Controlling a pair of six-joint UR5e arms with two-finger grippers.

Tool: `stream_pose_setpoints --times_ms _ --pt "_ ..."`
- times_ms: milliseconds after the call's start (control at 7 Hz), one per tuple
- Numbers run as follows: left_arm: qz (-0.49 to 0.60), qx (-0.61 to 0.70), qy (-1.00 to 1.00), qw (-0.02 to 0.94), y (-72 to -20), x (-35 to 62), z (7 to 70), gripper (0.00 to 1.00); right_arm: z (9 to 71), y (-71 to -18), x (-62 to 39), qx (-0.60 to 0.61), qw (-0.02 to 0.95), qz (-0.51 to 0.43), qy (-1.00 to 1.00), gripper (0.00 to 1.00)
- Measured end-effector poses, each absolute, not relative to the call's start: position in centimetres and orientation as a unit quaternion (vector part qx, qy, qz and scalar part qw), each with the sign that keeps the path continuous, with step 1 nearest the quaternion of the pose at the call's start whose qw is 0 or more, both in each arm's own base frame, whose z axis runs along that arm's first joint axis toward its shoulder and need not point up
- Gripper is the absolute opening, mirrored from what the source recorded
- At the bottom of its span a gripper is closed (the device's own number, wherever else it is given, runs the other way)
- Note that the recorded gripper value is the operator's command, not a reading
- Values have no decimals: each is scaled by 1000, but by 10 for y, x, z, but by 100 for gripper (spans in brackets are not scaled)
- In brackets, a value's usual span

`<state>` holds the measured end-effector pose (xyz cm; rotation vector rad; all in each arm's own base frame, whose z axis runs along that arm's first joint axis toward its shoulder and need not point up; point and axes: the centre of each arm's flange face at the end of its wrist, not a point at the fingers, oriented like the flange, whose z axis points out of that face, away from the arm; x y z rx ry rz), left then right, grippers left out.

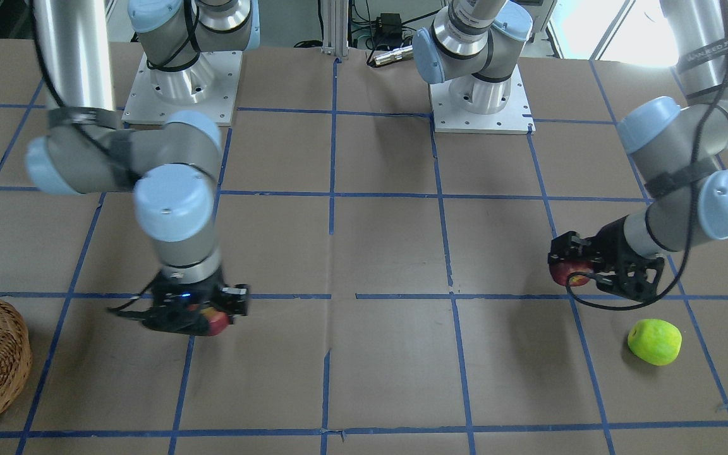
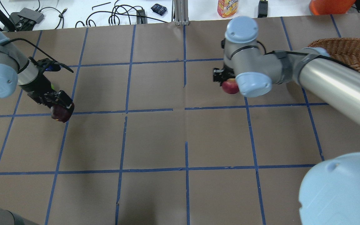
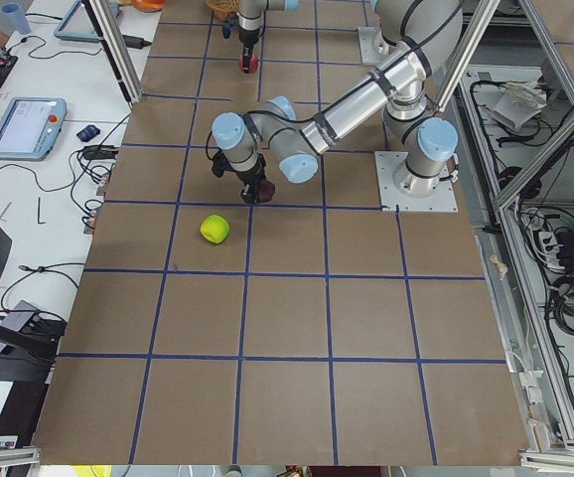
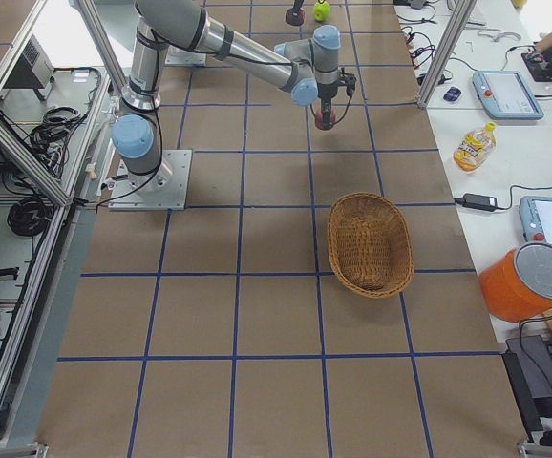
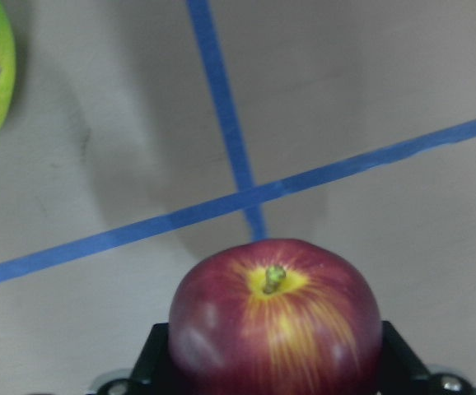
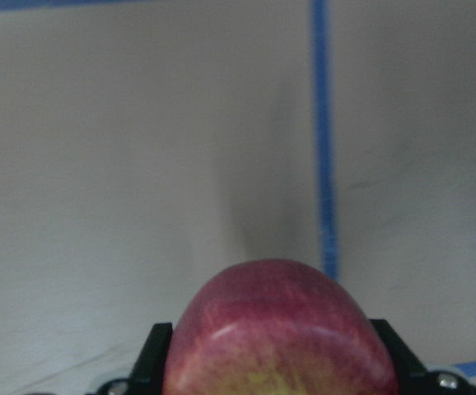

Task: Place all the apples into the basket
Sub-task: 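Drop the red-yellow apple into the basket while left moves dark red apple to center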

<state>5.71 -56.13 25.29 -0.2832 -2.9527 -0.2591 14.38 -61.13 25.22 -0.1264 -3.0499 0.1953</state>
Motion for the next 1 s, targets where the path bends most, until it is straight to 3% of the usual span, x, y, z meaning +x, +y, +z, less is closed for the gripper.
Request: stream_pose_setpoints --times_ms 286,429,571,714,857,1000 --pt "-95 -35 -993 67 -555 -92 257 0 273 -634 -34 -39 38 69 -996 35" --pt "-78 1 -996 53 -546 -168 255 0 283 -637 -92 -46 35 77 -995 43" --pt "-46 45 -996 53 -536 -234 253 0 287 -640 -122 -44 35 79 -995 83" --pt "-27 79 -994 69 -524 -285 246 23 286 -643 -136 -39 37 80 -995 100" --pt "-23 91 -992 83 -515 -317 232 99 290 -647 -145 -37 41 88 -995 100" --pt "-15 93 -992 86 -511 -336 216 100 296 -651 -149 -34 47 98 -994 100"
